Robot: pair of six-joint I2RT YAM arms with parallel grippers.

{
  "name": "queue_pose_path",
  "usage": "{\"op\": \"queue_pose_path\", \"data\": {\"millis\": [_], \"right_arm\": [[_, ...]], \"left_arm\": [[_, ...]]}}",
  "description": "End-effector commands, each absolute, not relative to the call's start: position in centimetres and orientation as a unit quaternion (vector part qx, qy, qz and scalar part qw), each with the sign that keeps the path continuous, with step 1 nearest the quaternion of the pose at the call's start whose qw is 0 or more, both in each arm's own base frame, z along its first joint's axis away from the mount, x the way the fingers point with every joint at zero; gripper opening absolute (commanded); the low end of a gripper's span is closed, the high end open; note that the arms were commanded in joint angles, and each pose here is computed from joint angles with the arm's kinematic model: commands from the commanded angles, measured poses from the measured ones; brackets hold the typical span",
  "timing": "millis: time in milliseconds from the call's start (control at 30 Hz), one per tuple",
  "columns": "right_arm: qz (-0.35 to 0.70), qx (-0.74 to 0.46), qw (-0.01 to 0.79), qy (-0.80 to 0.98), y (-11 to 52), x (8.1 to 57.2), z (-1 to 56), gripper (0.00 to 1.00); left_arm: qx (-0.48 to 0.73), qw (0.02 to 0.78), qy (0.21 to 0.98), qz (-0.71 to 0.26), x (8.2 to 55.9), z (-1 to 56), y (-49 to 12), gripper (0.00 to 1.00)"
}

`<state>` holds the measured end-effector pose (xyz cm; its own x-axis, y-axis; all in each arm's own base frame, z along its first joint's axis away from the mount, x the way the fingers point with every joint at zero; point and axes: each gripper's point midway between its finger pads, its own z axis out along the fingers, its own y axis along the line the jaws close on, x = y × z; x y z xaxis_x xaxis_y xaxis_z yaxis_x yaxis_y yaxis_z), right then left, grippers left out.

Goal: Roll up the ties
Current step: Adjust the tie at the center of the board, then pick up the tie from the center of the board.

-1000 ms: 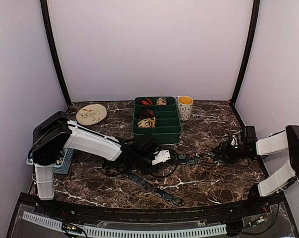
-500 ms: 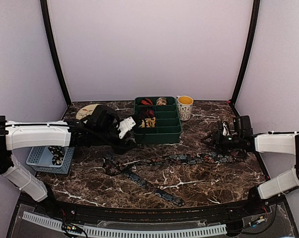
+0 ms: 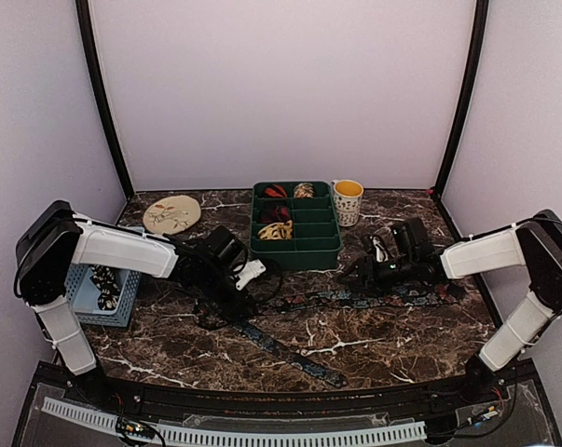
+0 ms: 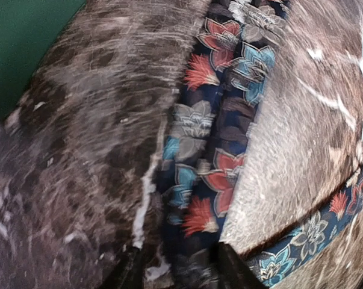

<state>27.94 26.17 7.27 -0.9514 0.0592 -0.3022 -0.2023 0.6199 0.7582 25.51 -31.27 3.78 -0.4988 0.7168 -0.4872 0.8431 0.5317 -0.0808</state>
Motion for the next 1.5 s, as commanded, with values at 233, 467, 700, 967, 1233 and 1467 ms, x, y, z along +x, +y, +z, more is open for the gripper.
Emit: {"op": "queue_pose_path", "data": {"millis": [233,467,700,967,1233,1467], "right_arm": [[0.409,-0.055,0.159,0.897,26.2,28.6,5.7,0.50],[0.387,-0.059,0.142,0.909,25.4,27.8,4.0,0.49],[0.378,-0.056,0.124,0.916,24.8,26.6,2.6,0.45],[0.370,-0.059,0.120,0.920,24.4,26.2,2.2,0.43],[0.365,-0.058,0.121,0.922,24.1,26.4,2.1,0.43],[0.365,-0.044,0.107,0.924,23.1,26.3,0.7,0.42]], "left_arm": [[0.558,0.213,0.765,-0.241,18.7,7.9,-37.3,0.00],[0.619,0.174,0.704,-0.302,12.5,8.9,-39.2,0.11],[0.582,0.271,0.732,-0.226,18.0,10.9,-37.5,0.53],[0.602,0.224,0.756,-0.127,20.8,6.3,-34.3,0.40],[0.633,0.183,0.727,-0.191,17.8,4.8,-35.3,0.47],[0.643,0.136,0.728,-0.196,16.5,2.3,-35.3,0.50]]}}
